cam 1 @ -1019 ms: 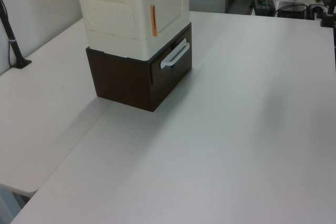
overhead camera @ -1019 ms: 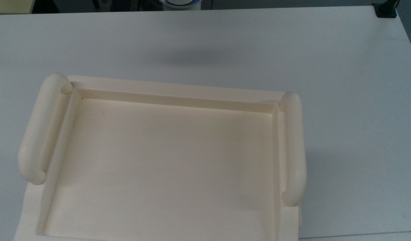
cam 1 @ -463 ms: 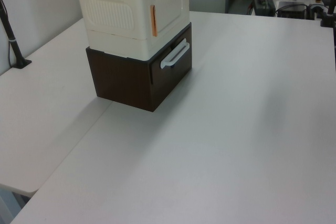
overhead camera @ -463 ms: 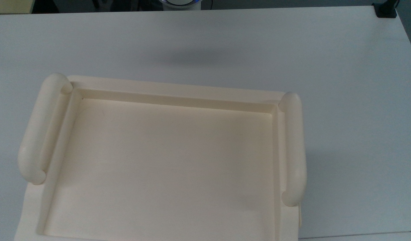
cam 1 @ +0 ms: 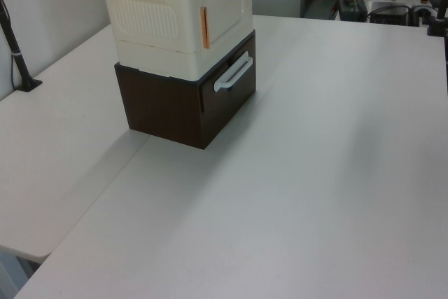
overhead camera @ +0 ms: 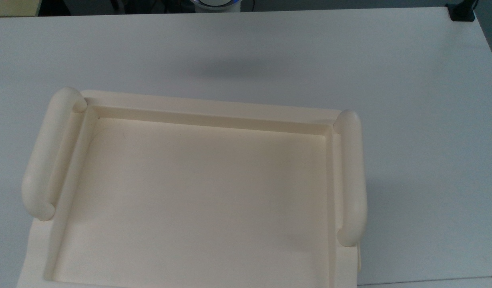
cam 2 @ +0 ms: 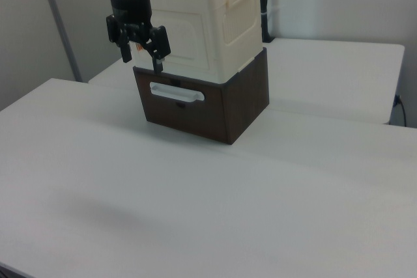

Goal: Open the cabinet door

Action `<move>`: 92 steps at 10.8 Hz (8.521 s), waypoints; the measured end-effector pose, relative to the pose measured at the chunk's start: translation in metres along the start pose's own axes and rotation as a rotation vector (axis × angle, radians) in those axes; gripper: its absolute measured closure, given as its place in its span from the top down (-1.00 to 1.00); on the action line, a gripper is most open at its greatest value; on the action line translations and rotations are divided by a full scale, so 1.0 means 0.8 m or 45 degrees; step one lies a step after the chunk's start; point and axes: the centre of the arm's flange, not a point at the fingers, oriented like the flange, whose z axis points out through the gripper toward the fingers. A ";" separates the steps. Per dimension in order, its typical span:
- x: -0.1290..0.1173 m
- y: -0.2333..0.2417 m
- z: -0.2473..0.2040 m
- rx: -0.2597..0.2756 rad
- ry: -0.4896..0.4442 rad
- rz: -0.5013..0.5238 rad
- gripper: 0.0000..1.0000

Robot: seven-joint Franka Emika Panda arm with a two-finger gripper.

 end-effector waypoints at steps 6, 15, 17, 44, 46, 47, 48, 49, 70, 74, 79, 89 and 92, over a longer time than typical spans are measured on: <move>0.000 0.000 0.000 0.000 0.000 -0.001 1.00; 0.000 -0.002 0.000 0.000 -0.001 -0.003 1.00; 0.000 -0.002 0.001 0.000 -0.001 -0.003 1.00; 0.002 -0.024 0.009 0.002 -0.017 -0.043 1.00; 0.004 -0.040 0.017 -0.005 -0.032 -0.070 1.00; 0.007 -0.043 0.024 -0.012 -0.044 -0.076 1.00; 0.011 -0.044 0.030 -0.015 -0.044 -0.077 1.00; 0.015 -0.044 0.032 -0.017 -0.035 -0.077 1.00; 0.079 -0.182 0.069 0.015 0.353 -0.214 1.00; 0.090 -0.199 0.089 0.016 0.376 -0.231 1.00; 0.107 -0.213 0.109 -0.014 0.450 -0.212 1.00; 0.134 -0.253 0.144 0.011 0.643 -0.071 1.00; 0.138 -0.255 0.131 0.007 0.732 -0.003 1.00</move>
